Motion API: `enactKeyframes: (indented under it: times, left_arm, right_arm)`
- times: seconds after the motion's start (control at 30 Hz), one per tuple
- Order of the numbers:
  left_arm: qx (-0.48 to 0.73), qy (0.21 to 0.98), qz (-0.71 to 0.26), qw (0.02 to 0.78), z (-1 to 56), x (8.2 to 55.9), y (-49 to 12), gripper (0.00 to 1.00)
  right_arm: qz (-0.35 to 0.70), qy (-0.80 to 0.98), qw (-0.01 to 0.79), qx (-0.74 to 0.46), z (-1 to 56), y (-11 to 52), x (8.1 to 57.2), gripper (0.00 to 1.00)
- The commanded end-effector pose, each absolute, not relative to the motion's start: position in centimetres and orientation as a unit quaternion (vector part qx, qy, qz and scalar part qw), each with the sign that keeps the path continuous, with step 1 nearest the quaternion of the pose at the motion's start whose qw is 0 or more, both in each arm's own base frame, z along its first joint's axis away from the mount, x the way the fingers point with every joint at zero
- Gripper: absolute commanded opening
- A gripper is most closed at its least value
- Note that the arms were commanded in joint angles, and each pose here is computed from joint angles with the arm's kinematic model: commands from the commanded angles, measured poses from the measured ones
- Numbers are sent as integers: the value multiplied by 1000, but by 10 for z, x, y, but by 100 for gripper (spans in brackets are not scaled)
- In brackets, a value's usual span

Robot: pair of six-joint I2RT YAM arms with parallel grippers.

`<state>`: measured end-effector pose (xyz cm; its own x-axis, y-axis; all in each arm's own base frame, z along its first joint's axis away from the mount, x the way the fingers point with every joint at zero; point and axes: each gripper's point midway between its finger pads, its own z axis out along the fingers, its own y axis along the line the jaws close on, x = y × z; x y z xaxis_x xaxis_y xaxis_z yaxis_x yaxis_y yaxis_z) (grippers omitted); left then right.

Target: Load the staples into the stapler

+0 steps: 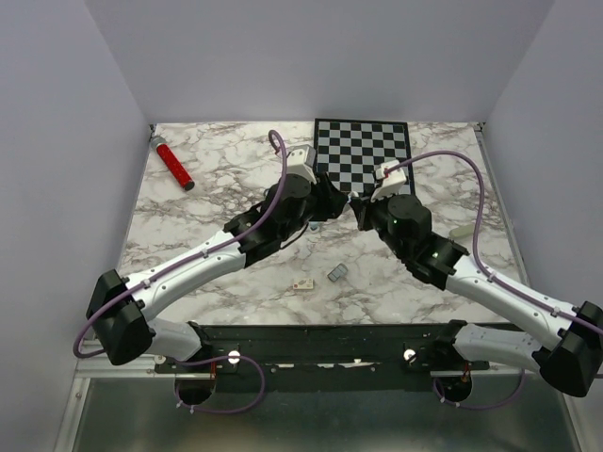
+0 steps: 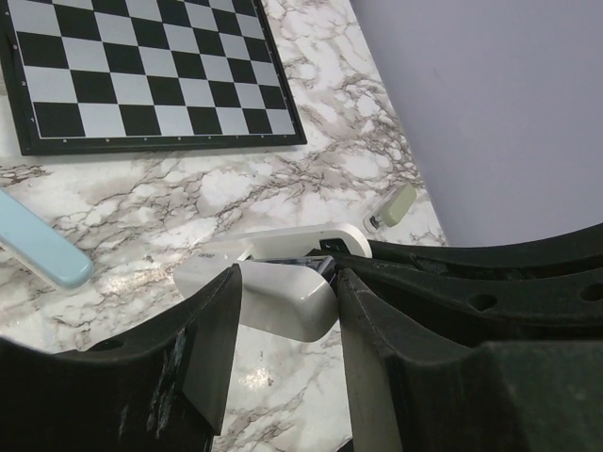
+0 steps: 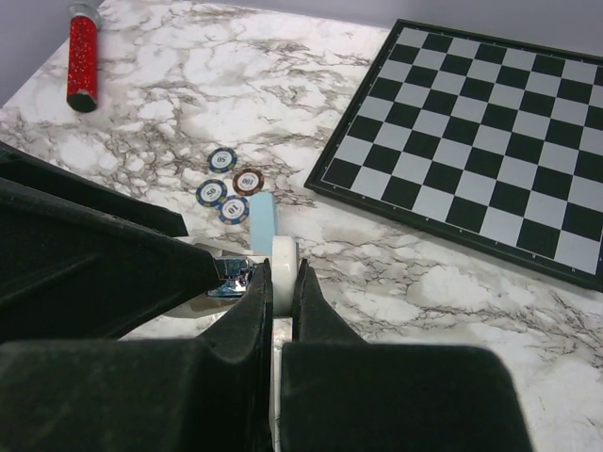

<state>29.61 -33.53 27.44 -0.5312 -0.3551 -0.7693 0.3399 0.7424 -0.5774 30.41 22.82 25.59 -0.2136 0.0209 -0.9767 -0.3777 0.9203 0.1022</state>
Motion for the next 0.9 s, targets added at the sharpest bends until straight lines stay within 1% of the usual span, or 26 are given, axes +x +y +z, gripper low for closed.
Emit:
enactKeyframes:
  times: [0.0, 0.3, 0.47, 0.6, 0.73, 0.87]
  left_arm:
    - [-8, 835, -266, 481, 235, 297, -301, 52]
    - [-10, 855, -198, 480, 215, 296, -266, 58]
    - [-8, 858, -183, 480, 212, 297, -258, 60]
    - [-8, 859, -191, 475, 210, 301, -262, 60]
    - [-26, 860, -205, 466, 205, 306, -259, 60]
    - [-45, 856, -233, 459, 201, 309, -254, 61]
  right_arm:
    - [176, 721, 669, -44, 306, 210, 307, 1]
    - [189, 708, 680, -14, 322, 198, 304, 1]
    - [206, 702, 682, -10, 328, 197, 301, 1]
    - [248, 689, 681, -18, 339, 205, 294, 1]
    - [316, 663, 678, -36, 351, 216, 281, 1]
    - [381, 645, 662, -23, 355, 211, 274, 1]
